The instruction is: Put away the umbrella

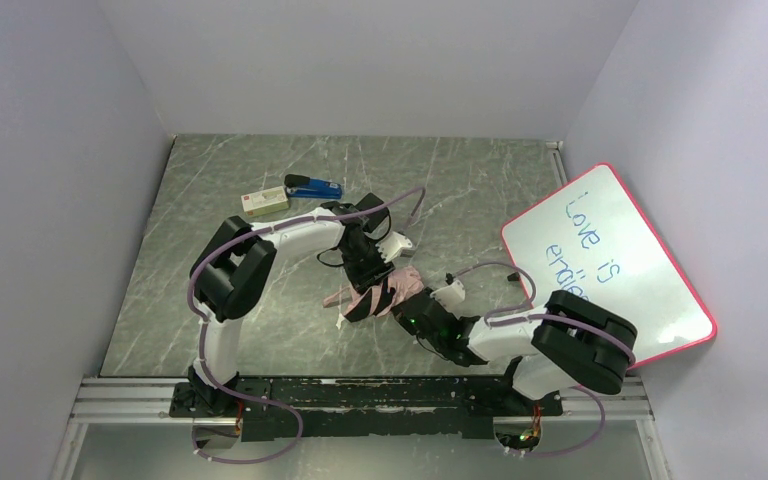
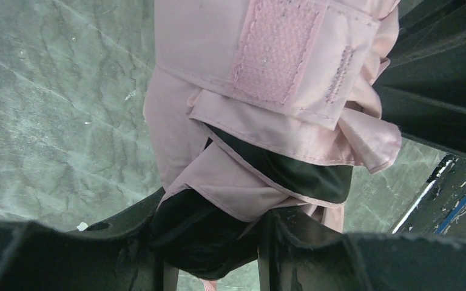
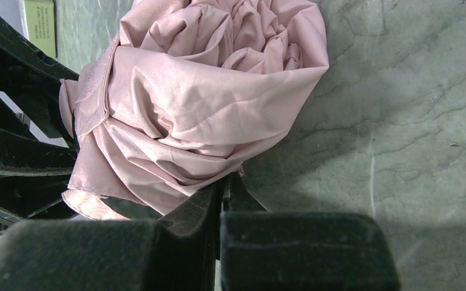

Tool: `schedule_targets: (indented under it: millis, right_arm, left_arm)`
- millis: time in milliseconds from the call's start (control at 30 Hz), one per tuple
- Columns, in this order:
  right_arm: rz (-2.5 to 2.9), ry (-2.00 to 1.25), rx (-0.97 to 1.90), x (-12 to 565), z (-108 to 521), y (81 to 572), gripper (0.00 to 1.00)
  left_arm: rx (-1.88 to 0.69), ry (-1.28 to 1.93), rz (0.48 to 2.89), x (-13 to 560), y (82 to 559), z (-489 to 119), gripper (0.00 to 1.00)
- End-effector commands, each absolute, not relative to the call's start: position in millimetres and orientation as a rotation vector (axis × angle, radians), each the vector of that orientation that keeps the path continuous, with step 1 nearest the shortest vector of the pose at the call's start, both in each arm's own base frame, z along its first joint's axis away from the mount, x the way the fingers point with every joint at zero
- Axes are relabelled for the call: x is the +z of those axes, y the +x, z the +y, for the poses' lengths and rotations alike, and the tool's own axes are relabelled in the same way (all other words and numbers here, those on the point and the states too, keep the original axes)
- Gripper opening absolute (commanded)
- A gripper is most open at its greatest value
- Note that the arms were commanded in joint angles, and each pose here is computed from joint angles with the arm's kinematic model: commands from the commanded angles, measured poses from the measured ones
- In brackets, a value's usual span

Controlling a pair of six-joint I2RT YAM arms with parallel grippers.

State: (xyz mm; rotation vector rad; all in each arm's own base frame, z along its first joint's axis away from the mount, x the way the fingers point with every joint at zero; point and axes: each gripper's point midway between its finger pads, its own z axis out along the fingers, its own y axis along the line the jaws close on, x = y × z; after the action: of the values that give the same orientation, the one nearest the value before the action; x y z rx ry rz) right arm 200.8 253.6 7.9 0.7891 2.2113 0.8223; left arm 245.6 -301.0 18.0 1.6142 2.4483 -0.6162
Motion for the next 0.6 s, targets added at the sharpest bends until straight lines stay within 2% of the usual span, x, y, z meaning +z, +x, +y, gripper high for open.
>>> schedule_targets:
  millis: [0,367,567]
  right_arm:
    - [2.489,0.676,0.614,-45.2,225.2,150.4,0.00]
    - [2.601,0.628,0.602,-44.4,231.6,104.9,0.00]
    - [2.620,0.695,0.537,-44.3,211.7,89.9,0.00]
  left_arm:
    - [-0.388,1.540,2.420,-11.0,285.8,-298.3,0.05]
    - [-0.319,1.476,2.404,-7.8,304.4,-298.6,0.05]
    - [-0.258,1.453,2.403,-9.2,310.6,-289.3,0.05]
